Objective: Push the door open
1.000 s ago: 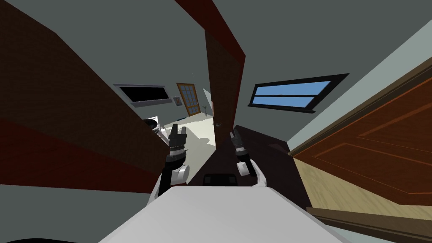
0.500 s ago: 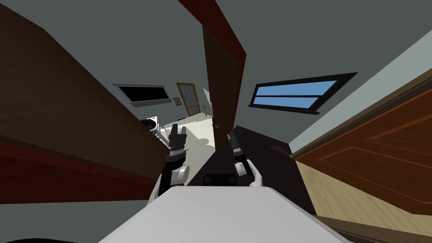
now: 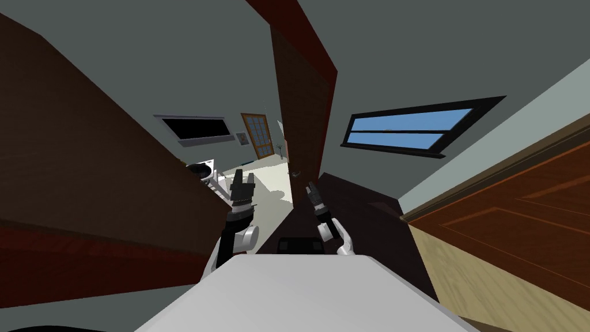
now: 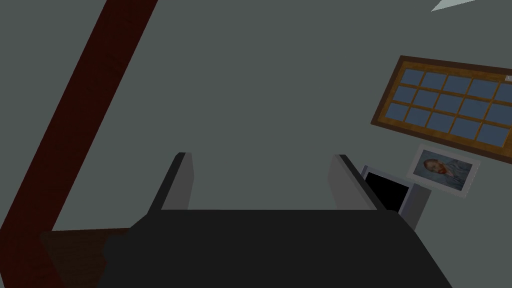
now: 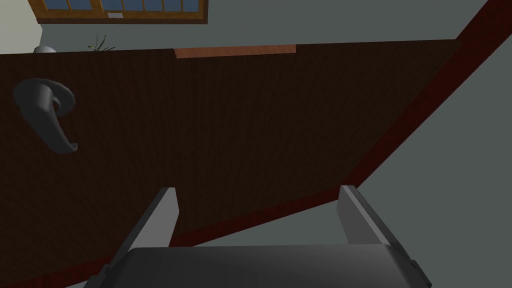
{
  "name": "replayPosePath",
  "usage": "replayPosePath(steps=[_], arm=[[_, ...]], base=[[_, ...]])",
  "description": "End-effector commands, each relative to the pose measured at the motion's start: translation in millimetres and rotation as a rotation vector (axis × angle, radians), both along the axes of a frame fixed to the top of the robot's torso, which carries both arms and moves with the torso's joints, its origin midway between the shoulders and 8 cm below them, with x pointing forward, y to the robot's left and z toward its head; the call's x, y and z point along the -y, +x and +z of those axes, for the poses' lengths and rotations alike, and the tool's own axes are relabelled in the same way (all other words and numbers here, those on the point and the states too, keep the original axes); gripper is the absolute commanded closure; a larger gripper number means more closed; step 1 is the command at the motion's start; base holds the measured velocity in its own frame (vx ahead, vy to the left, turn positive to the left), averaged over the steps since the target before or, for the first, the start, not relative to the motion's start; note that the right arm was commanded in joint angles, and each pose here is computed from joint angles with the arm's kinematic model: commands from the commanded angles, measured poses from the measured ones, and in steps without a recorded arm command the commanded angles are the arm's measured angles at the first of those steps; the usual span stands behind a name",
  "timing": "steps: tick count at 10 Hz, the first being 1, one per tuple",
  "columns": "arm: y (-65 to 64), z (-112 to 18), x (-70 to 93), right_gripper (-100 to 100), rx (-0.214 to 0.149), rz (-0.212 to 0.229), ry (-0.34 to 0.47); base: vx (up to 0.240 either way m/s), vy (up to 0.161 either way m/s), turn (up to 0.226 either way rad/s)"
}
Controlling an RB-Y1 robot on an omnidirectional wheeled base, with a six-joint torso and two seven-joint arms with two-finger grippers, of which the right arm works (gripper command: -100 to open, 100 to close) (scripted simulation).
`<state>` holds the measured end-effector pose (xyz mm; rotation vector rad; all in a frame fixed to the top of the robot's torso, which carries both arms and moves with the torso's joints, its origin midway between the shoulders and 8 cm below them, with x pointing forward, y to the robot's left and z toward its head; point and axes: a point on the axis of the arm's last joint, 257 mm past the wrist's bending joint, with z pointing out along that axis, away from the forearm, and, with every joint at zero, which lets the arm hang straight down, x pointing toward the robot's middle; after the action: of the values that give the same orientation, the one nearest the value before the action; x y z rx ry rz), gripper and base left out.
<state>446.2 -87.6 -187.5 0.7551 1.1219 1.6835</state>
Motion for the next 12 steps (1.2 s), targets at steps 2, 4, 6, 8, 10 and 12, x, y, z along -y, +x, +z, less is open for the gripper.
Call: replayPosePath(steps=[2,4,6,8,10,12], arm=[[-1.3,-20.1,-12.7,-100,-0.033,0.040,-0.012],[-1.8,-35.9,-23.7,-100,-0.058,0.069,-0.023],[-3.0,-51.0,-34.2,-100,-0.083,0.098,-0.034],[-3.9,-58.6,-39.2,-100,-0.095,0.112,-0.040],[-6.0,-73.5,-48.7,-100,-0.119,0.140,-0.052],[-8.6,-87.4,-57.3,-100,-0.142,0.166,-0.065]], base=[[0.089,-0.051,0.025],[0.093,-0.058,0.025],[0.092,-0.076,0.025],[0.067,-0.035,0.011],[0.074,-0.055,0.028],[0.099,-0.046,0.021]])
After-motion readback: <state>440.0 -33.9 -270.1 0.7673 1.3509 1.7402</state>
